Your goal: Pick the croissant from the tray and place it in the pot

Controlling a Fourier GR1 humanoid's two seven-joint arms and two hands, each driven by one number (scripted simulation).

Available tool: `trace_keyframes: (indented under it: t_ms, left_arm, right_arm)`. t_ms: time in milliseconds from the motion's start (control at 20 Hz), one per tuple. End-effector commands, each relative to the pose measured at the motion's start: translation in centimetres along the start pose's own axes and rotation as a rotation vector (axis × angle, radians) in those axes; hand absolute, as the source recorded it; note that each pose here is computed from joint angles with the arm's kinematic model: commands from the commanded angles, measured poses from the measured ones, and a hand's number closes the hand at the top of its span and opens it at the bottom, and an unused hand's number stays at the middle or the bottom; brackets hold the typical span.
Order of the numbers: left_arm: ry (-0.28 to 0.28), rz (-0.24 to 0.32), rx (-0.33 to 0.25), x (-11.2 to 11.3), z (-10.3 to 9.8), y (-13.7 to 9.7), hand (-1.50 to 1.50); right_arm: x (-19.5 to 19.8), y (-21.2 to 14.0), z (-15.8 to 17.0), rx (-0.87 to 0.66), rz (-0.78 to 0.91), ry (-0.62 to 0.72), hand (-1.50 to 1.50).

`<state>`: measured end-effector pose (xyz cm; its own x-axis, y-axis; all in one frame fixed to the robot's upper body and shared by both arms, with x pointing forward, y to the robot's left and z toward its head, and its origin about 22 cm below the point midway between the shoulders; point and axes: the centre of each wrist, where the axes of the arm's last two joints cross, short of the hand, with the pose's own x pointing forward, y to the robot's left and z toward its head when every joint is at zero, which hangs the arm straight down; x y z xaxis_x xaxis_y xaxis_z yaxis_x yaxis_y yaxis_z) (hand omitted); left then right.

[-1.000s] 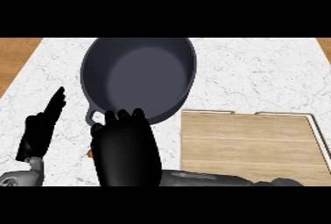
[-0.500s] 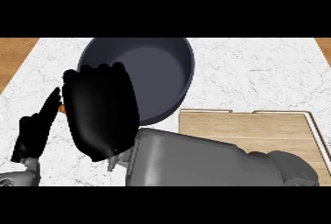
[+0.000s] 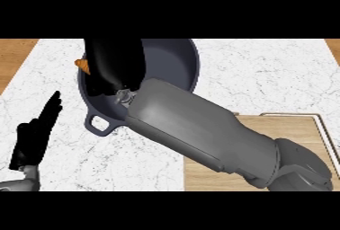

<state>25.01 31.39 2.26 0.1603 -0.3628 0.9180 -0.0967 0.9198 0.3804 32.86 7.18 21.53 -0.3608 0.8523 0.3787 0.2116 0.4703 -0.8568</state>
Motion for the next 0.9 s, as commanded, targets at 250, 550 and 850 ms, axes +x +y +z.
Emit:
trace_keyframes:
  t_ms: [250, 550, 850]
  left_arm:
    - [-0.034, 0.011, -0.015, 0.4, -0.9, -0.6, 0.0]
    - [-0.045, 0.002, -0.043, 0.8, -1.1, -0.3, 0.0]
    - [-0.056, -0.005, -0.051, 1.5, -1.3, -1.9, 0.0]
  right_arm:
    - [-5.0, 2.1, -4.3, 0.039, 0.086, 0.028, 1.5]
    - [-8.6, 3.8, -4.3, 0.06, 0.029, 0.097, 1.5]
    - [-9.7, 3.7, -4.7, 0.11, -0.128, 0.14, -1.5]
